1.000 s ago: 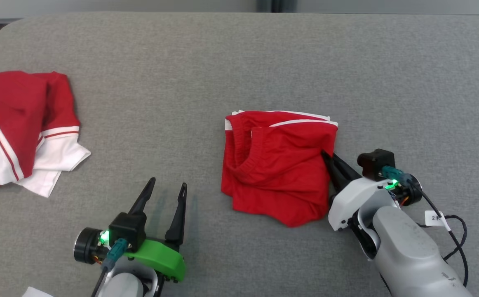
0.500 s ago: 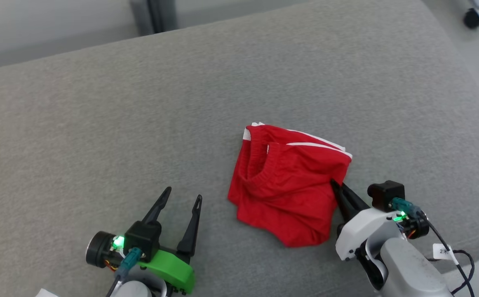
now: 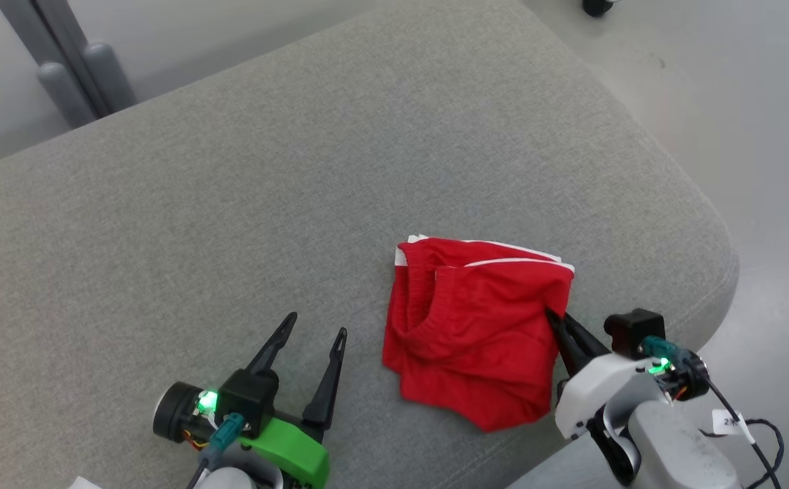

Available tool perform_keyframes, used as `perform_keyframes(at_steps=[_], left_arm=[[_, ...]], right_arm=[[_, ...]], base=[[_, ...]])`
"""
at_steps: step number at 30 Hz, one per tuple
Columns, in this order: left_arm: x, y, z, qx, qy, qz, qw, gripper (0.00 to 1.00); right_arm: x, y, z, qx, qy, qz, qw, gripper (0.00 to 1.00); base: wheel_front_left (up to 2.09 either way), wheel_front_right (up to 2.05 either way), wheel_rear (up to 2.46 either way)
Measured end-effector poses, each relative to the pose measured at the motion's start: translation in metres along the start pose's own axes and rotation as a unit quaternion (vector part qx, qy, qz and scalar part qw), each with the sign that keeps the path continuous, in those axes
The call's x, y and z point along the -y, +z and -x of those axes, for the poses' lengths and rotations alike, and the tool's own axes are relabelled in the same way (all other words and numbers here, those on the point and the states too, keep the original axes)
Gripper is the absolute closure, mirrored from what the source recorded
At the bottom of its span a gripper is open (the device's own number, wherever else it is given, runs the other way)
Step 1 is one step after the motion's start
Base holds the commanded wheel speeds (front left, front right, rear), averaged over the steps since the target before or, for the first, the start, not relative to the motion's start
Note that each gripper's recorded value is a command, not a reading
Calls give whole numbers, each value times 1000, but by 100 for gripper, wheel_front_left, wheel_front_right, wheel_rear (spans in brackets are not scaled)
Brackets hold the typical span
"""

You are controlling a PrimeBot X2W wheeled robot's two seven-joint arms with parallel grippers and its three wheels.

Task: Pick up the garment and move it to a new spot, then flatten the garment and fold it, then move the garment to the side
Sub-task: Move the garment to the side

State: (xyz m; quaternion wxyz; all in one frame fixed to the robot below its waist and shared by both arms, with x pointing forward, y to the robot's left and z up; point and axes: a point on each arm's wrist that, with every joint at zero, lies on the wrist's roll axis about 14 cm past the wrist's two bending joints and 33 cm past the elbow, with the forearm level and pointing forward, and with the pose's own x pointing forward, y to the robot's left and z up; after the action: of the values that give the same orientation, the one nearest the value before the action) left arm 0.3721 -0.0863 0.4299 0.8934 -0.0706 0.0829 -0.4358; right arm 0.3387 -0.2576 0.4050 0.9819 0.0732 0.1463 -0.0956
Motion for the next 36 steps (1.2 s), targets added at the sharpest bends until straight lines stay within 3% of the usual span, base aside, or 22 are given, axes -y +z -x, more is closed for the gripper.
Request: perform_keyframes(at_steps=[10,16,26,34,35,36], left_arm=[[-32,0,-9,6,3,-18,1000,0],[-60,2,-15,22,16,-19,999,0],[-117,-16,-1,18,78,-3,997,0],[-143,-28,18,7,122,6,992,0],[-145,-30,20,5,126,6,992,0],[-147,-31,22,3,129,7,992,0]], right_arm=[[-2,88,-72,69,15,124,990,100],[11,129,-127,79,-16,184,980,100],[52,134,-194,26,-99,278,955,100],[90,131,-210,15,-169,276,946,100],[91,129,-212,14,-170,276,946,76],[92,127,-213,12,-173,275,946,42]], base=[[0,0,0],[0,0,0],[0,0,0],[0,0,0],[0,0,0],[0,0,0]])
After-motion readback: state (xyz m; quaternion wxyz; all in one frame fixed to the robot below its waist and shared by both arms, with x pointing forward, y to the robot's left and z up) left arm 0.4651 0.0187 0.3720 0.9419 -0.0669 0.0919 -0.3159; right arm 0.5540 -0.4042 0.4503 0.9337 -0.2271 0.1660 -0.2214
